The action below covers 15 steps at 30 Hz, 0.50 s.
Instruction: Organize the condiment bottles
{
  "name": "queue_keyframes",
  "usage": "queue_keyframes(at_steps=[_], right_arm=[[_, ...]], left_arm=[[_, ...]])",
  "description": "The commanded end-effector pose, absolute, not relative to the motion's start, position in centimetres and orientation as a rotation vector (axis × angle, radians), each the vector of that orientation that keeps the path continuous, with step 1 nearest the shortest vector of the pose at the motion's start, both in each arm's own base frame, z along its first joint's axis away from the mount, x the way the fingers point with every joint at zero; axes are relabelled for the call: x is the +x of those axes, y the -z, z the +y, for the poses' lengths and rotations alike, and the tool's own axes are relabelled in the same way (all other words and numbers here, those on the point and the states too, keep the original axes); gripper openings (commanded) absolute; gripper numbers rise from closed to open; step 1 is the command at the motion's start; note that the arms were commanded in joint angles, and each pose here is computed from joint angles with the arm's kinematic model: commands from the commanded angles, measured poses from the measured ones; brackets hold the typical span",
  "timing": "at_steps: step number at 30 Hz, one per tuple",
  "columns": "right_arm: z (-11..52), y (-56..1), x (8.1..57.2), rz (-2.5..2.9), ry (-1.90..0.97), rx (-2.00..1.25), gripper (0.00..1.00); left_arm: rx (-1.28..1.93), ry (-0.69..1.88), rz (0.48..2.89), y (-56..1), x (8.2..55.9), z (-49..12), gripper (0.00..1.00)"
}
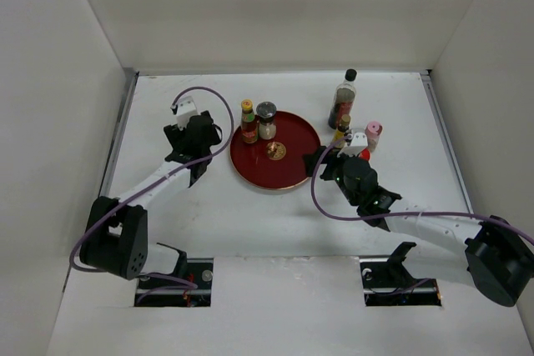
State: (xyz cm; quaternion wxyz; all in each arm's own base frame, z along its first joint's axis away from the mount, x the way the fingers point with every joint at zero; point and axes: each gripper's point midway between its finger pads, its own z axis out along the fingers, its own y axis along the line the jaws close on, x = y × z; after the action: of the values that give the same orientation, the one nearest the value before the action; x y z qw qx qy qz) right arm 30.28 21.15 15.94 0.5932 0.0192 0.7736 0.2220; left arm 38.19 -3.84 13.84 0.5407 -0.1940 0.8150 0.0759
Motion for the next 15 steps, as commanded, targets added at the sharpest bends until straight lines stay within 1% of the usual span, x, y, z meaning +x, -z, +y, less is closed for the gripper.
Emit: queue_keyframes(at_steps=[1,7,9,10,12,13,15], right_arm=[[22.0,-18.6,30.8,1.729,-0.568,0.058,0.96],[22.2,-18.5,30.8,1.733,-0.571,0.052,0.96],[22.2,-18.1,30.9,1.743,-0.566,0.050,0.96],[22.2,-18.1,30.9,1.744,-0.564,0.049,0.96],[22.2,-18.2,30.9,1.741,-0.566,0.050,0.96],[22.2,-18.2,30.9,1.737,-0.569,0.051,0.96],[22.2,-18.0,30.9,1.743,-0.566,0.050,0.96]], left_arm=[[-0.490,-0.133,1.862,-15.9,40.7,-3.7,0.74],[-0.490,-0.128,1.869,-15.0,42.4,-4.0,0.73],[-0.480,-0.110,1.872,-15.0,43.0,-4.4,0.68],[-0.478,-0.109,1.872,-15.1,43.1,-4.5,0.63],[-0.479,-0.110,1.863,-15.3,42.8,-4.5,0.47],[-0.477,-0.114,1.859,-15.5,42.7,-4.5,0.41],[-0.468,-0.130,1.861,-15.6,42.1,-4.4,0.33]])
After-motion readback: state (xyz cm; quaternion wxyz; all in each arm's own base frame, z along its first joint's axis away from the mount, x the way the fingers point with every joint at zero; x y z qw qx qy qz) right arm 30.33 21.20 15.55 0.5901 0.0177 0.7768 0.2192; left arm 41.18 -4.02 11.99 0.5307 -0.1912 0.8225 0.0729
